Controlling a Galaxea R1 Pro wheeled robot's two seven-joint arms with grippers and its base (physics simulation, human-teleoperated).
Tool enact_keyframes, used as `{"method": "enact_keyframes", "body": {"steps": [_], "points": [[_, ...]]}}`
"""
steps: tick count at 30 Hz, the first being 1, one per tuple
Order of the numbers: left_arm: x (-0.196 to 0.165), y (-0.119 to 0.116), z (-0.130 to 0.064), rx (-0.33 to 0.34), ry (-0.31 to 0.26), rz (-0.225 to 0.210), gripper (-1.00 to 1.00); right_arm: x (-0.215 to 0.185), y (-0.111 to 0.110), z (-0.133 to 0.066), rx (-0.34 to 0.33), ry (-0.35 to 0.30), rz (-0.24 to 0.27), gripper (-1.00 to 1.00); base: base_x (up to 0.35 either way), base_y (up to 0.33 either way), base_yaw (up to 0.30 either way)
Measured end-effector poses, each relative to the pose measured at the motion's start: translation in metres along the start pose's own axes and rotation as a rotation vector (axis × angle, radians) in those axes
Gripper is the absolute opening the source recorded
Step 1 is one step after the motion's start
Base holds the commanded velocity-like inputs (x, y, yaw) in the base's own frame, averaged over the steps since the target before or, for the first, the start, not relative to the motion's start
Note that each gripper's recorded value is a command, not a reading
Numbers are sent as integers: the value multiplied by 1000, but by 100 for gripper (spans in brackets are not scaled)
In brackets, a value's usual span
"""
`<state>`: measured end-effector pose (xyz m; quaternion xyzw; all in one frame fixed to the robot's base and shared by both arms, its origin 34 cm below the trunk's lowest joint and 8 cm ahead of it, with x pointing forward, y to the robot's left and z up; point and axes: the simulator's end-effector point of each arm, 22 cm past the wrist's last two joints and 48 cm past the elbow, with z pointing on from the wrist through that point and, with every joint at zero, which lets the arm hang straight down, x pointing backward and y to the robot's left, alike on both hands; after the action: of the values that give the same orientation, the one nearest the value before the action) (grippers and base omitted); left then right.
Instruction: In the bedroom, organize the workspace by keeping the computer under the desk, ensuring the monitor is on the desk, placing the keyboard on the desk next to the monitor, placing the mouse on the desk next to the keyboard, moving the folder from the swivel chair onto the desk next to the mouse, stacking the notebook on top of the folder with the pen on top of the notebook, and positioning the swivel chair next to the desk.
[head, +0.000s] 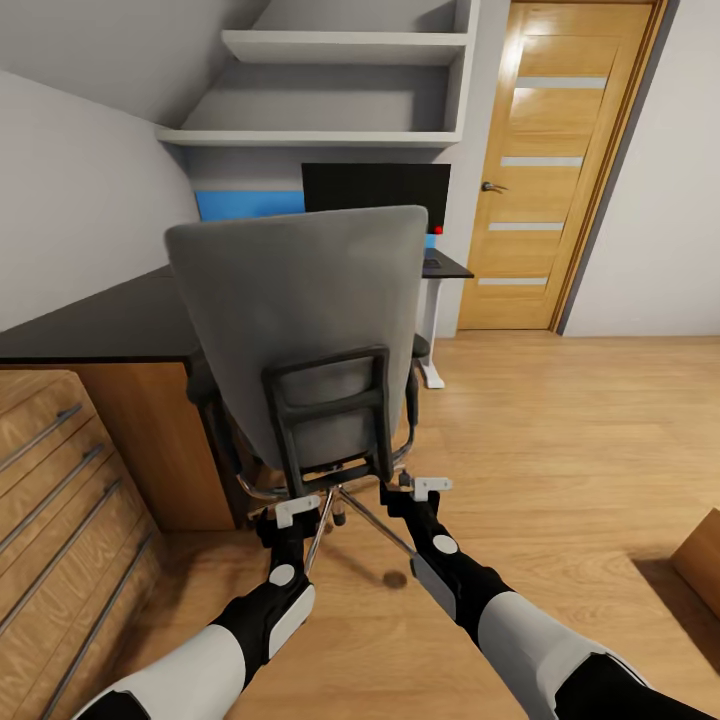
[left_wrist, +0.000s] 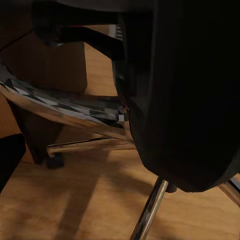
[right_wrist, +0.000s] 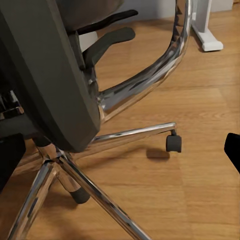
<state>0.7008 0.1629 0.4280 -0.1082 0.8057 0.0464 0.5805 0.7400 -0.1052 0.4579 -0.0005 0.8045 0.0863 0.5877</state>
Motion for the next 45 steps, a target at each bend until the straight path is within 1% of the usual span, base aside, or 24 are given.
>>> {"method": "enact_keyframes", "body": {"steps": [7,13,16,18,20,28,32,40,45], "points": [[1,1,0,-5,3,-6,100,0,0,0,1,0,2,100,195,-182,0],[1,-1,0,4,4,3,100,0,0,0,-1,0,0,100,160,-148,0],[1,0,0,0,3,1,100,1,2,0,-6,2,-5,100,163,-154,0],[1,-1,-1,2,3,4,100,0,-1,0,1,0,1,100,195,-182,0],[0,1,0,-3,0,-1,100,0,0,0,2,0,2,100,219,-201,0],[0,0,0,0,-1,2,100,0,0,0,1,1,2,100,253,-179,0],[0,0,-1,0,0,0,100,0,0,0,1,1,2,100,316,-20,0],[0,-1,-1,1,0,-2,100,0,0,0,0,0,3,100,286,182,0],[0,-1,-1,0,0,-3,100,0,1,0,0,0,3,100,320,49,0]]}}
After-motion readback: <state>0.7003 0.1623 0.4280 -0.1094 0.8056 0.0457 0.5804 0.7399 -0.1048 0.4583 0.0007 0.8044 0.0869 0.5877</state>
